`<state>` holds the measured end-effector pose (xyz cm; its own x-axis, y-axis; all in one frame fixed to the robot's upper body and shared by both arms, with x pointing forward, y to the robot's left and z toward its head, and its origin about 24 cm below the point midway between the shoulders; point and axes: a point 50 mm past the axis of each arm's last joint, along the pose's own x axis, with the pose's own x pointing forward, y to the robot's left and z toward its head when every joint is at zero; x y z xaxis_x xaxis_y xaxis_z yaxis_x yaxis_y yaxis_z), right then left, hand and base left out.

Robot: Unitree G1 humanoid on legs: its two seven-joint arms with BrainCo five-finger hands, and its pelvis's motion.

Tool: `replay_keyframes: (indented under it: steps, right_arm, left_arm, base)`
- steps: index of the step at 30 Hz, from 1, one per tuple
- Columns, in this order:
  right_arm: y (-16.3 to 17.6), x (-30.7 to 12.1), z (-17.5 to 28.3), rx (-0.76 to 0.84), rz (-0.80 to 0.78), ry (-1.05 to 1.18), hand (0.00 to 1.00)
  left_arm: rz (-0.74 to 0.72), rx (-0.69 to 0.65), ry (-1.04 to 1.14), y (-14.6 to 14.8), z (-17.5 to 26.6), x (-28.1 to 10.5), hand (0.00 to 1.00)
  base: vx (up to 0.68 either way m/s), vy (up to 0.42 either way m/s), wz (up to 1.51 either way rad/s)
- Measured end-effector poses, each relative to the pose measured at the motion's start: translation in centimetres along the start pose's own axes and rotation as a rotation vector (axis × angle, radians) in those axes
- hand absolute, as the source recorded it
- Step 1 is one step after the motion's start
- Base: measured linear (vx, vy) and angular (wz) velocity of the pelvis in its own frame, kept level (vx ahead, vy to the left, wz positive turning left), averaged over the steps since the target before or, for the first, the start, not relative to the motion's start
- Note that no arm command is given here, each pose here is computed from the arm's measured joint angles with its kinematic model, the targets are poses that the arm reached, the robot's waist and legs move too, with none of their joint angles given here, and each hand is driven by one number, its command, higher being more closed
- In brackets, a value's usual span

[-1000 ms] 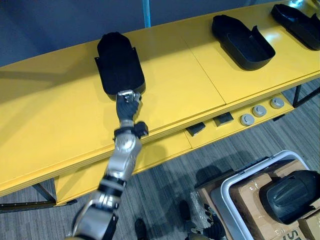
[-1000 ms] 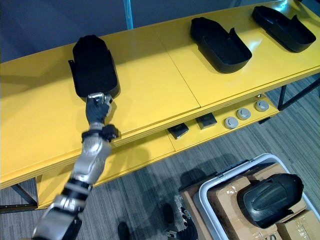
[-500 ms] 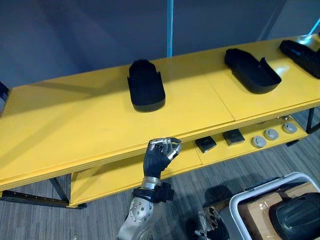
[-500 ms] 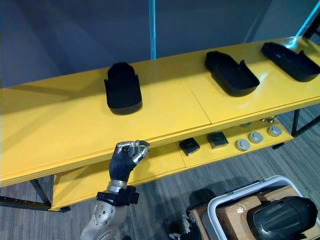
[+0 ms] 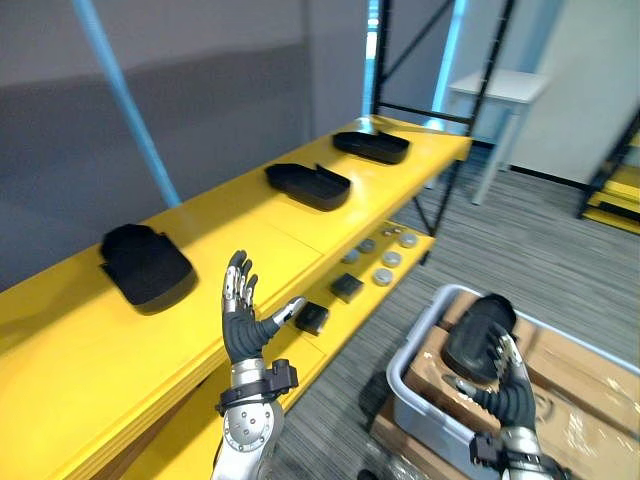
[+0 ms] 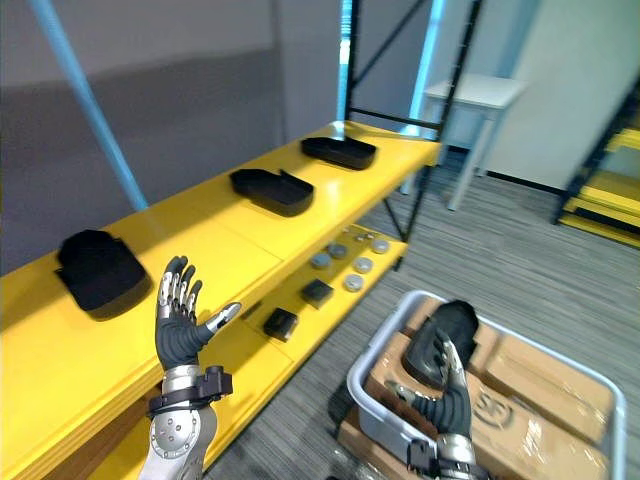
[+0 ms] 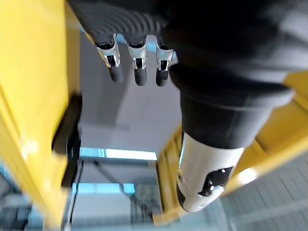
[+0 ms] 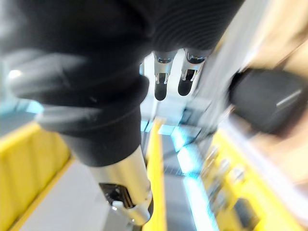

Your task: Walk over and take plastic housings, then place them on the shelf

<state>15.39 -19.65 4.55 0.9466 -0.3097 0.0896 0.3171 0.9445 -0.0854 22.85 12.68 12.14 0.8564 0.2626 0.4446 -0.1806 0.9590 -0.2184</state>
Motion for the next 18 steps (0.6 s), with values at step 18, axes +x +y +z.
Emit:
replay_keyframes:
  steps: [18]
  right_arm:
    - [1.3, 5.4, -5.4, -0.025, -0.025, 0.177, 0.00]
  left_arm:
    - [0.145, 0.182, 0.271, 4.6, -5.4, -2.0, 0.00]
  base:
    - [-0.13, -0.130, -0.76]
